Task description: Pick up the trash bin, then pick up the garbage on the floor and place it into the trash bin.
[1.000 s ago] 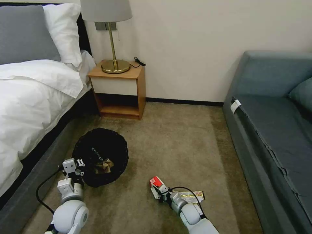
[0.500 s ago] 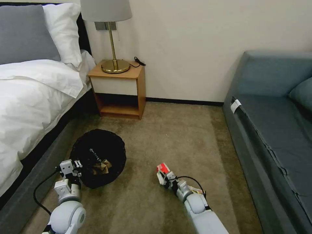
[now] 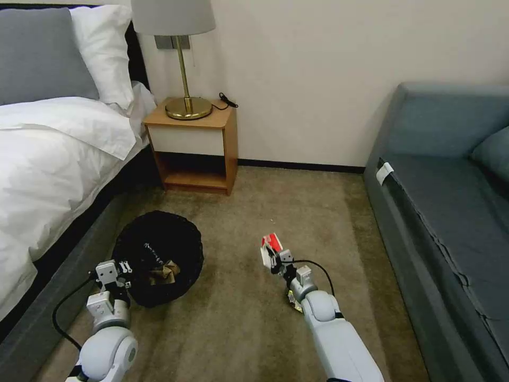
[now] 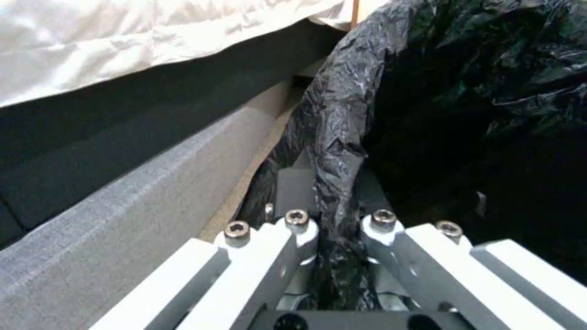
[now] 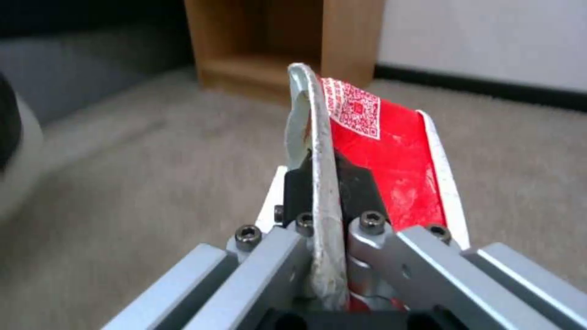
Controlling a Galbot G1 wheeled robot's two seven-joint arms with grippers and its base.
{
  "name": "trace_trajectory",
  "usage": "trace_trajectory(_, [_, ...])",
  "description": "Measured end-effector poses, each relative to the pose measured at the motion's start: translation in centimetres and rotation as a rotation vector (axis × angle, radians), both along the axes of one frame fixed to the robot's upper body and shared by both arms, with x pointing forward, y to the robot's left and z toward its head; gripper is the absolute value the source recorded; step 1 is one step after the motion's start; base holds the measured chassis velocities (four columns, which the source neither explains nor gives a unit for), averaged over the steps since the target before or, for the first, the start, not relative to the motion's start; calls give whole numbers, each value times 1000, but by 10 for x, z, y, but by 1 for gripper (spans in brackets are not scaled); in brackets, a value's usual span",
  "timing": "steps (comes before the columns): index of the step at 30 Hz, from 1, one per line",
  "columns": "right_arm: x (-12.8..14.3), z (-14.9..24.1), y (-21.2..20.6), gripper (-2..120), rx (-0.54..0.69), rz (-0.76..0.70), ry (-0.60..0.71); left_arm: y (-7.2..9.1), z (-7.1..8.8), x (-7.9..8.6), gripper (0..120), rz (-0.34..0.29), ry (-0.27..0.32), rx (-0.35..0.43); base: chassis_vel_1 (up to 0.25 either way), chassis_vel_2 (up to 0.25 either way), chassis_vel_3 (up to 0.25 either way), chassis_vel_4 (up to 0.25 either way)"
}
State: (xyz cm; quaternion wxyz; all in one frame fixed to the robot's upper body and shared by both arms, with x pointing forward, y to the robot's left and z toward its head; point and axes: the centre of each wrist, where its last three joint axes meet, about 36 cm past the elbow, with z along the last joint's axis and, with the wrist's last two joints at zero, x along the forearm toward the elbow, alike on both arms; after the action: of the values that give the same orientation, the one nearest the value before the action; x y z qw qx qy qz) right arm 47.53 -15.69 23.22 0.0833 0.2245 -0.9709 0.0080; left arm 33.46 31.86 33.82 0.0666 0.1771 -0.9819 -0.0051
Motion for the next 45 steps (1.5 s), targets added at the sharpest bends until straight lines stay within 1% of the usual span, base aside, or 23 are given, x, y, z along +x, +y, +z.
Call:
trace_trajectory(2, [4, 16, 19, 0, 57, 2, -53, -1, -2, 0, 2, -2, 3, -1, 0, 0, 0, 0])
trace_trajectory(3, [4, 16, 19, 0, 57, 2, -53, -1, -2, 0, 2, -2, 3, -1, 0, 0, 0, 0])
trace_trajectory(5, [5, 35, 39, 0, 110, 26, -110, -2, -2, 0, 2, -5, 3, -2, 0, 0, 0, 0])
trace_trajectory(7, [5, 39, 44, 0, 122, 33, -122, -2, -2, 0, 2, -5, 2, -3, 0, 0, 0, 0])
trace_trajectory(10, [2, 69, 65, 0, 187, 72, -185, -3, 1, 0, 2, -12, -6, -1, 0, 0, 0, 0])
trace_trajectory(13, [-1, 77, 71, 0, 211, 87, -195, -4, 2, 0, 2, -15, -8, 0, 0, 0, 0, 0])
trace_trajectory(16, [-14, 101, 91, 0, 336, 165, -190, -6, 6, -2, 2, -24, -16, 1, 0, 0, 0, 0])
trace_trajectory(17, [-14, 101, 91, 0, 336, 165, -190, -6, 6, -2, 2, -24, -16, 1, 0, 0, 0, 0])
trace_trajectory(18, [-18, 105, 95, 0, 368, 187, -185, -6, 7, -2, 2, -26, -17, 1, 0, 0, 0, 0])
trace_trajectory(21, [-34, 112, 108, 0, 493, 324, -148, -8, 9, -4, 2, -32, -20, 2, 0, 0, 0, 0])
trace_trajectory(22, [-34, 112, 108, 0, 493, 324, -148, -8, 9, -4, 2, -32, -20, 2, 0, 0, 0, 0])
trace_trajectory(25, [-47, 112, 116, 0, 545, 440, -117, -10, 13, -5, 2, -48, -27, 0, 0, 0, 0, 0])
trace_trajectory(29, [-57, 108, 124, 0, 569, 494, -83, -14, 16, -6, 2, -65, -34, -4, 0, 0, 0, 0])
trace_trajectory(31, [-68, 102, 132, 0, 616, 545, -40, -16, 18, -7, 2, -79, -39, -9, 0, 0, 0, 0])
trace_trajectory(32, [-68, 102, 132, 0, 616, 545, -40, -16, 18, -7, 2, -79, -39, -9, 0, 0, 0, 0])
trace_trajectory(34, [-72, 93, 136, 0, 642, 625, -11, -18, 18, -8, 2, -89, -40, -14, 0, 0, 0, 0])
trace_trajectory(39, [-75, 80, 140, 0, 635, 665, 15, -21, 17, -10, 2, -101, -38, -21, 0, 0, 0, 0])
trace_trajectory(42, [-70, 68, 144, 0, 597, 671, 20, -28, 13, -13, 2, -111, -32, -23, 0, 0, 0, 0])
trace_trajectory(43, [-70, 68, 144, 0, 597, 671, 20, -28, 13, -13, 2, -111, -32, -23, 0, 0, 0, 0])
trace_trajectory(45, [-66, 63, 146, 0, 583, 668, 13, -35, 10, -15, 2, -116, -28, -23, 0, 0, 0, 0])
